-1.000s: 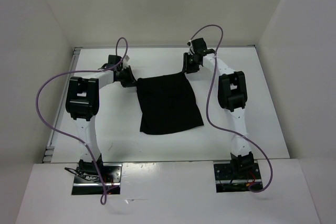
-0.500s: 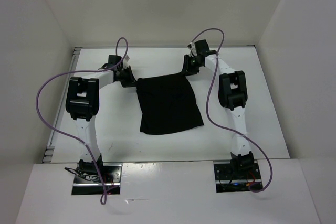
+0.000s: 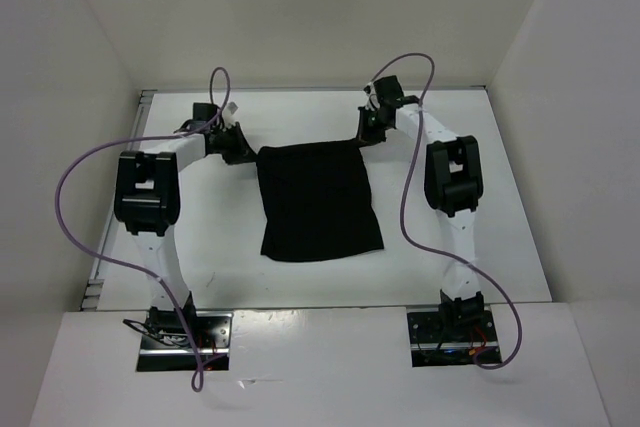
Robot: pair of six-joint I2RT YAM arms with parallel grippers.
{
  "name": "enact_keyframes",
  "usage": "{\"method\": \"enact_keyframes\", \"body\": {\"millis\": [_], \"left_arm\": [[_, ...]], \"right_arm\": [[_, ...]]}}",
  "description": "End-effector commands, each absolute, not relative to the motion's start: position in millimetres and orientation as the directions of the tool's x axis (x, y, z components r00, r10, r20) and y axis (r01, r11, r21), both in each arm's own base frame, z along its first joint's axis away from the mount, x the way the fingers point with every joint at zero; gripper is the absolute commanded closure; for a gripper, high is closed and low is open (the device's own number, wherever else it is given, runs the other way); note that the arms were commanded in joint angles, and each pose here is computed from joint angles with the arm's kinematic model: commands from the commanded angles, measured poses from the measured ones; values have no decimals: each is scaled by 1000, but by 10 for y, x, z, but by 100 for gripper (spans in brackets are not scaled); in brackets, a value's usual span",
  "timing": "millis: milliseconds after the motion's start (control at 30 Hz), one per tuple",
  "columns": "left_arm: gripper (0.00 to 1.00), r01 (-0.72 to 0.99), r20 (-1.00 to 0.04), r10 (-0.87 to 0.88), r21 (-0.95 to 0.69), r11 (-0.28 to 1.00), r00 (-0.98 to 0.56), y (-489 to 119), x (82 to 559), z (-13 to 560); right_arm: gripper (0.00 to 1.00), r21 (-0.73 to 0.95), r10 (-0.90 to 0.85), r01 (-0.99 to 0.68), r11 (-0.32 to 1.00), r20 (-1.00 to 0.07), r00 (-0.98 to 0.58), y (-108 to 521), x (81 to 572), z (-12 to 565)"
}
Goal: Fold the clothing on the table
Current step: Fold the skirt
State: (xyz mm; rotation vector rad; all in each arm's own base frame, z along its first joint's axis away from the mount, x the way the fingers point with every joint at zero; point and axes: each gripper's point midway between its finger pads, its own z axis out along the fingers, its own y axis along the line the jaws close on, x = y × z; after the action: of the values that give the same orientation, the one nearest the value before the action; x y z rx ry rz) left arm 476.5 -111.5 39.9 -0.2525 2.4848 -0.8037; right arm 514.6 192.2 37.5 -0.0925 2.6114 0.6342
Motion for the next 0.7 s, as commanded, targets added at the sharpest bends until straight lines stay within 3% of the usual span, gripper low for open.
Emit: {"method": "enact_keyframes", "body": {"millis": [0, 300, 467, 500, 533, 667], "left_arm": [[100, 117, -558, -351, -637, 762, -752, -974, 4996, 1299], [100, 298, -588, -362, -739, 605, -723, -1265, 5057, 2081], [100, 479, -677, -358, -721, 502, -643, -1394, 5250, 3004], [100, 520, -694, -345, -710, 475, -632, -1427, 5210, 3207], [100, 576, -739, -338, -669, 470, -582, -1436, 5197, 3560], [100, 646, -803, -308, -594, 480, -510, -1441, 5010, 4038]], "right_arm": [[100, 290, 109, -102, 952, -629, -769, 1565, 5280, 1376], [100, 275, 157, -77, 959, -733, -662, 1412, 5138, 2159], [100, 265, 172, -89, 960, -813, -557, 1353, 5177, 2935], [100, 270, 189, -104, 957, -855, -482, 1333, 5173, 3331], [100, 264, 179, -123, 956, -866, -466, 1375, 5120, 3461], [100, 239, 164, -140, 961, -898, -409, 1304, 4964, 3898]]}}
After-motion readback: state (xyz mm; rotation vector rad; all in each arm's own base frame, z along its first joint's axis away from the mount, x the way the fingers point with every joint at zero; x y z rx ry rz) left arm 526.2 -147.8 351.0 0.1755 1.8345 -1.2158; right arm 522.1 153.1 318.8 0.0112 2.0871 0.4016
